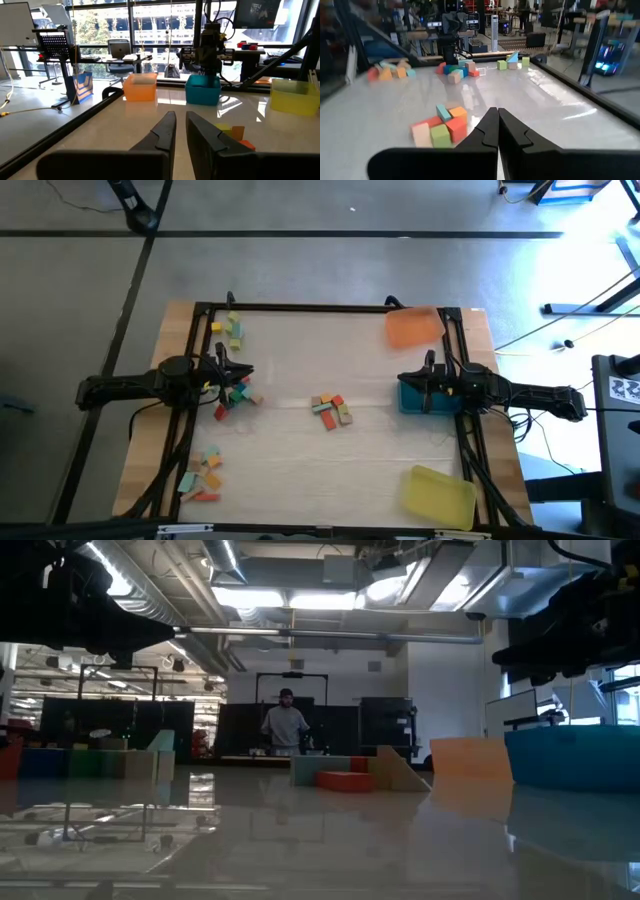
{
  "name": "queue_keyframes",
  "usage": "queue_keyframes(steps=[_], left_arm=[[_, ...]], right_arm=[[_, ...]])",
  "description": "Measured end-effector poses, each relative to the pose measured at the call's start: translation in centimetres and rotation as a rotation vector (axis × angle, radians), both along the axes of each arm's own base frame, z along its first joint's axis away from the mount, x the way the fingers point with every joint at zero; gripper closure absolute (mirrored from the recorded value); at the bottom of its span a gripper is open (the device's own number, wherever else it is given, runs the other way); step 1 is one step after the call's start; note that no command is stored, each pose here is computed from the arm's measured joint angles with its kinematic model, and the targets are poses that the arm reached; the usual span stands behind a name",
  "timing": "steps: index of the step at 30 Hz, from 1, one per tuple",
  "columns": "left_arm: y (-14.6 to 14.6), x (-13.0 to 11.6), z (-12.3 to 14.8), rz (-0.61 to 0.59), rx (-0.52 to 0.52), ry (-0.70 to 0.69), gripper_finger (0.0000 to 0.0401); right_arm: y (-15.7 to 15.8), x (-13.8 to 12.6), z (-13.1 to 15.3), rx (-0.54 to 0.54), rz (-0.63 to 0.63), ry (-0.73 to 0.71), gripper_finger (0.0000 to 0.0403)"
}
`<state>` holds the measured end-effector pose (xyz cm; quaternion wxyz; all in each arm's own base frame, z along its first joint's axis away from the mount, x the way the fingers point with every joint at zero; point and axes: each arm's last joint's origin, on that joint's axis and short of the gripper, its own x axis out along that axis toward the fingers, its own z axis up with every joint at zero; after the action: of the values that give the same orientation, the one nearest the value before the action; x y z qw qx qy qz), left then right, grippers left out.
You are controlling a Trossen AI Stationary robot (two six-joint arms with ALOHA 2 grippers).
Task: Sort blocks by size
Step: Put the orange cube block into the orange bin
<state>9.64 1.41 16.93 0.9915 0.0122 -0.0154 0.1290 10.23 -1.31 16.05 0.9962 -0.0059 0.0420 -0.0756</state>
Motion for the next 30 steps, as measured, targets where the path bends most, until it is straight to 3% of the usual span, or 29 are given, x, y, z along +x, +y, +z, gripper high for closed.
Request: queue_keyframes(steps=[2,23,27,30], left_arm=[[0.0,0.0,0.0,0.0,0.0,-0.001,0.037],[0.0,0.0,0.0,0.0,0.0,0.0,0.037],[0.0,0.0,0.0,0.0,0.0,0.0,0.037],[0.0,0.0,0.0,0.0,-0.004,-0.001,0.037]], right_arm=[[0.0,0.0,0.0,-0.04,0.003,0.006,0.04],[0.0,0.0,0.1,-0.055,-0.002,0.002,0.04],[0.0,0.0,0.6,-0.064,0.002,-0.054,0.04],[0.1,0.0,1.2,0.009,0.021,-0.132,0.04]])
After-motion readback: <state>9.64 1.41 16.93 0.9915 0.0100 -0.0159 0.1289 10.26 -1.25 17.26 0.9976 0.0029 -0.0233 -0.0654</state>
